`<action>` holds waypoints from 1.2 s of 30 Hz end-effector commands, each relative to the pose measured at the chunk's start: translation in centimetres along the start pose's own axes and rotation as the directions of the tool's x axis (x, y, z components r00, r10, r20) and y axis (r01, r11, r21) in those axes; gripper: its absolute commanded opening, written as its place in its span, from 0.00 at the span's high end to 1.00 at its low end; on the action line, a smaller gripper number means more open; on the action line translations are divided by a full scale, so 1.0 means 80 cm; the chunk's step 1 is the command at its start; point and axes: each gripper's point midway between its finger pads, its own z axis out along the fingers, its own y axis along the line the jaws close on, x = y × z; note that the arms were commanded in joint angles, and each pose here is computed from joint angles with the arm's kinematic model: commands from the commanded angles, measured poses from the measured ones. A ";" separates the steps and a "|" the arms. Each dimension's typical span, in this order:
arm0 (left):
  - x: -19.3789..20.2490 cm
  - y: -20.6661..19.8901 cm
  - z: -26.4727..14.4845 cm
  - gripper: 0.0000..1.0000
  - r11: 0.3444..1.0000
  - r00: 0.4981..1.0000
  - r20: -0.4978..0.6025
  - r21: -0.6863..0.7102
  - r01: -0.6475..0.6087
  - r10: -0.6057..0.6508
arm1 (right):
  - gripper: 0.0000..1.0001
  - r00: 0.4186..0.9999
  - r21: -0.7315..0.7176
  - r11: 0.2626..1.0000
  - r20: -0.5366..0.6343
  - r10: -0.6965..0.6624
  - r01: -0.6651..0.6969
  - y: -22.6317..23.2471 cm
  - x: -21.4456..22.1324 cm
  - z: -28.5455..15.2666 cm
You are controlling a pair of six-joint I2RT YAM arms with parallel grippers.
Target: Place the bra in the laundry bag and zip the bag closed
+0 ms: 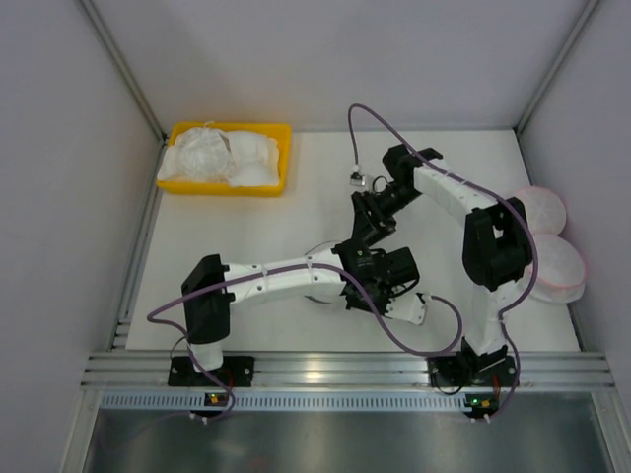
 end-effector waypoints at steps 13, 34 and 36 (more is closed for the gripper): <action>-0.011 0.054 -0.004 1.00 0.992 1.000 -0.002 -0.124 0.017 -0.018 | 0.17 0.988 -0.244 0.959 -0.089 0.126 -0.145 0.043 0.066 0.014; 0.042 -0.040 0.001 1.00 0.998 1.000 -0.008 0.069 -0.011 0.011 | 1.00 0.997 -0.239 0.968 -0.049 0.061 -0.071 0.024 0.013 0.020; 0.045 -0.039 0.000 1.00 0.998 1.000 -0.014 0.058 -0.003 0.004 | 1.00 0.997 -0.237 0.969 -0.040 0.064 -0.072 0.026 0.010 0.018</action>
